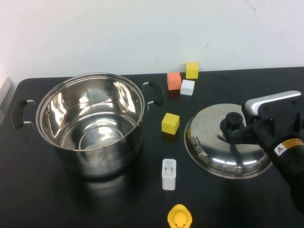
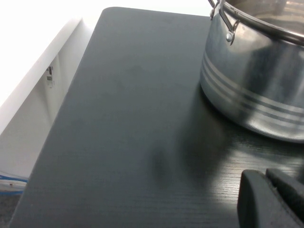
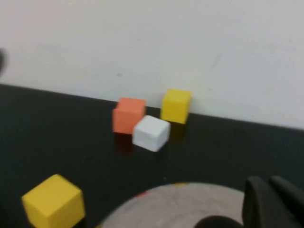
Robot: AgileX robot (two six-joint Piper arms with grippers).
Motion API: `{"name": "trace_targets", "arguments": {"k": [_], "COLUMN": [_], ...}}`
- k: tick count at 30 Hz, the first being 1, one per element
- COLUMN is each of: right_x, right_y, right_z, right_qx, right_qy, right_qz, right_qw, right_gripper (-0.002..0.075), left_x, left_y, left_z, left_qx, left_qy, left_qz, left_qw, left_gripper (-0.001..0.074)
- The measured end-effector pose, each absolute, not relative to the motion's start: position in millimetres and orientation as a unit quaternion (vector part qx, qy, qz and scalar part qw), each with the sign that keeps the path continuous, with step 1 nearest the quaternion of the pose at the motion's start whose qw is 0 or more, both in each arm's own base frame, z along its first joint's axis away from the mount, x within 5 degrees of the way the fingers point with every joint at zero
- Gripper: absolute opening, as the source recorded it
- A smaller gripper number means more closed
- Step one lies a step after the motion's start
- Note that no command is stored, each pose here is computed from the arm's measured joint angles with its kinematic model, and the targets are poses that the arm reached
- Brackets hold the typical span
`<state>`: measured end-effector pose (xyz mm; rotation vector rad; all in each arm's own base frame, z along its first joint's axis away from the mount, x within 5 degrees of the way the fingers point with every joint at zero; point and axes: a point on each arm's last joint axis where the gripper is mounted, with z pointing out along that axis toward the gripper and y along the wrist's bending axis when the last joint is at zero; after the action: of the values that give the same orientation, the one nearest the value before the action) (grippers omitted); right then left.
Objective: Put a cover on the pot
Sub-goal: Pick up the pot lid
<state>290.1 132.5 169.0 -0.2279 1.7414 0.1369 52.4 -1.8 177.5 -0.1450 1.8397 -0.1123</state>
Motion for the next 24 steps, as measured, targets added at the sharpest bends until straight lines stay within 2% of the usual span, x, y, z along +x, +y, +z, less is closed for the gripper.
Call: {"name": "trace_targets", "arguments": {"k": [5, 12, 21, 24], "right_x": [290.8, 288.4, 288.5, 288.3], "right_y": [138.5, 148.9, 149.1, 149.0], "right_z": [163.2, 174.2, 176.8, 172.8], "right_qx": [-0.111, -0.144, -0.152, -0.160], "right_qy": [0.759, 0.712, 0.700, 0.714], "right_qz": [0.089, 0.138, 0.133, 0.125], "right_qw": [0.635, 0.673, 0.685, 0.670], "right_gripper": [-0.0001, -0.0001, -0.0001, -0.0001], "left_x": [52.4, 52.4, 52.4, 52.4], "left_y": [-1.8, -1.8, -1.8, -1.8], "left_z": [177.5, 177.5, 177.5, 177.5], "left_qx": [-0.063, -0.063, -0.063, -0.063], "left_qy": [0.794, 0.794, 0.794, 0.794], "left_qz": [-0.049, -0.049, -0.049, -0.049], "left_qw": [0.602, 0.602, 0.602, 0.602], "left_gripper": [-0.0002, -0.0002, -0.0002, -0.0002]}}
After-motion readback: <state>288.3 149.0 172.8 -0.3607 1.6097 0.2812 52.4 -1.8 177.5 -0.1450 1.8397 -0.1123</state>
